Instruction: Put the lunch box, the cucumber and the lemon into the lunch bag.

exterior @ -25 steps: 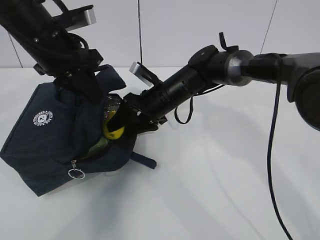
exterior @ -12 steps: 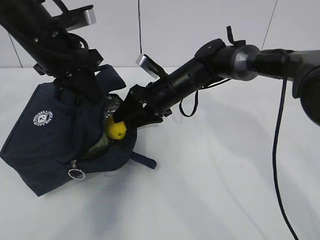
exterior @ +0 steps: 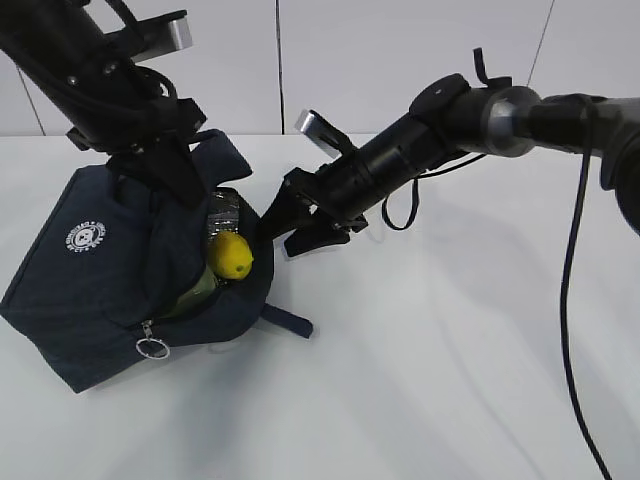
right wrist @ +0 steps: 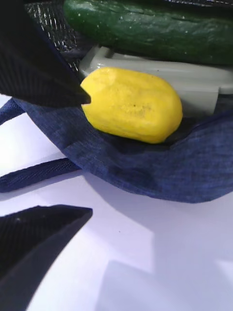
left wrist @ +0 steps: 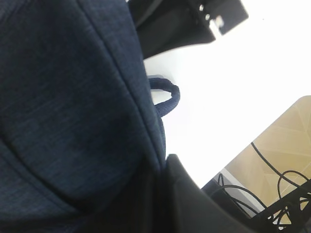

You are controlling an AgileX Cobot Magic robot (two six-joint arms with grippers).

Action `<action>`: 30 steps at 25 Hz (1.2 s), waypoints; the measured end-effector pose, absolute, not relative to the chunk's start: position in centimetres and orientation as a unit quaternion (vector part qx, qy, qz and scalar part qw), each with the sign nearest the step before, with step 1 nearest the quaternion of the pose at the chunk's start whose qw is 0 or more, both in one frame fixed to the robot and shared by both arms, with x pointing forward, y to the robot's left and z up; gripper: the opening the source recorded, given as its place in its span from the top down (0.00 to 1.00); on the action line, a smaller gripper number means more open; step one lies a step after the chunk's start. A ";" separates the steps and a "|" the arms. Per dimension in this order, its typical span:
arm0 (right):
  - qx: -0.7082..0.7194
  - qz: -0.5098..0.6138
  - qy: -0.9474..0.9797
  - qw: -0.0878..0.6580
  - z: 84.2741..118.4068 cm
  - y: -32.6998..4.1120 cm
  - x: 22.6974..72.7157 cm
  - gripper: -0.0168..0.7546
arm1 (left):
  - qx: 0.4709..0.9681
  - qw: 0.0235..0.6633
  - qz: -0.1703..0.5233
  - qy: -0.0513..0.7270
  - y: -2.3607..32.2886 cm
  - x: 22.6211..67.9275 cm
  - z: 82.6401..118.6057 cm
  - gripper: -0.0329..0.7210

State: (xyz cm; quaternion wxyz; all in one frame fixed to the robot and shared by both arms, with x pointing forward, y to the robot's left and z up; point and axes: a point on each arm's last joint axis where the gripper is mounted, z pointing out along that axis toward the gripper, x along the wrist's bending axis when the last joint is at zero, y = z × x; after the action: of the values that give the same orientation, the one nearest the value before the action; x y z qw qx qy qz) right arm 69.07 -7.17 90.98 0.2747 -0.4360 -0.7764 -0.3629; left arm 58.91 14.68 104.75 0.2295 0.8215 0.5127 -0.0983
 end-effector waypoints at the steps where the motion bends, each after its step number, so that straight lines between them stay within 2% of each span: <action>1: -0.438 -0.360 -0.778 0.271 90.9 -7.5 69.2 0.31 | 0.821 0.229 -0.098 0.513 14.7 58.9 104.8 0.95; 7: -0.439 -0.349 -0.784 0.265 90.7 -7.8 69.2 0.35 | 0.822 0.229 -0.099 0.513 14.7 58.9 104.8 0.95; 15: -0.456 -0.359 -0.757 0.301 88.1 -7.3 69.4 0.37 | 0.822 0.229 -0.099 0.513 14.7 58.9 104.8 0.95; 30: -0.458 -0.386 -0.732 0.325 87.0 -6.9 69.5 0.40 | 0.822 0.228 -0.100 0.512 14.7 58.9 104.7 0.95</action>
State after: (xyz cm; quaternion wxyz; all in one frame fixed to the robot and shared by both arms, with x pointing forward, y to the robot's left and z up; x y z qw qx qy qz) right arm 69.52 -6.92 86.99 0.3248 -0.4580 -0.7320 -0.3859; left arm 58.88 14.68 104.75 0.2282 0.8218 0.5124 -0.0997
